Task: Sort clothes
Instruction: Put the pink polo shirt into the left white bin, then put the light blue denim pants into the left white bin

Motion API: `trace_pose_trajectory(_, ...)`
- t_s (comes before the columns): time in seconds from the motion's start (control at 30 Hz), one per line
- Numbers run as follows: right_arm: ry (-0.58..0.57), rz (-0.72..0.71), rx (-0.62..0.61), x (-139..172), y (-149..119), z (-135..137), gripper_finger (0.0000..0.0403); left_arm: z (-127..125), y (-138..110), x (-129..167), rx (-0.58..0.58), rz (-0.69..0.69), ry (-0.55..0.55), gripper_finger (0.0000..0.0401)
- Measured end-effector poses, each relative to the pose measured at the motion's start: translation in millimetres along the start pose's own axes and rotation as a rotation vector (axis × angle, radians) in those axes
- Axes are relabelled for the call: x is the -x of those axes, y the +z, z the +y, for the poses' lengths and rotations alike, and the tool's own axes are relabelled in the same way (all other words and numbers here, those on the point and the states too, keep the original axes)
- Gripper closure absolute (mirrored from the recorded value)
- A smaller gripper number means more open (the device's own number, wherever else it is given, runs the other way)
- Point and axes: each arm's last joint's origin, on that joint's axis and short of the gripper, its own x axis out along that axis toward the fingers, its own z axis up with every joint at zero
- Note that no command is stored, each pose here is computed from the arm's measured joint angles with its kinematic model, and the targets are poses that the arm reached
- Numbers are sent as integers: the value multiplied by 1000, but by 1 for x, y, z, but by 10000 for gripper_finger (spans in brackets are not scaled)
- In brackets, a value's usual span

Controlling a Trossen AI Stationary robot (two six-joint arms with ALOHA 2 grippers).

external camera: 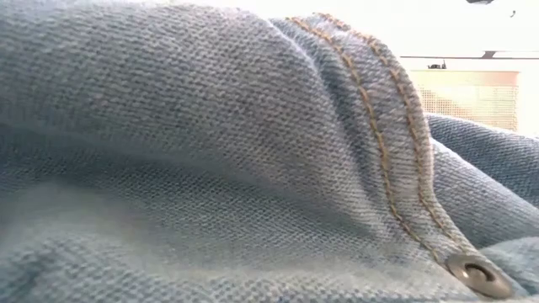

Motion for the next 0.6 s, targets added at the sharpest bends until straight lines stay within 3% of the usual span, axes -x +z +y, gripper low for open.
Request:
trace_pose_trajectory(0.17, 0, -16, 26, -4, 4, 0, 126, -18, -4, 7, -27, -88, 18, 287)
trace_pose_trajectory(0.33, 22, -11, 4, -10, 11, 2, 126, -50, 30, 66, -136, -333, -85, 315)
trace_pose_trajectory(0.5, 89, 54, 147, -31, 10, 12, 126, -94, 42, 137, -407, -551, -200, 347)
trace_pose_trajectory(0.6, 160, 101, 182, -53, 9, 20, 126, -122, 37, 167, -536, -611, -161, 366)
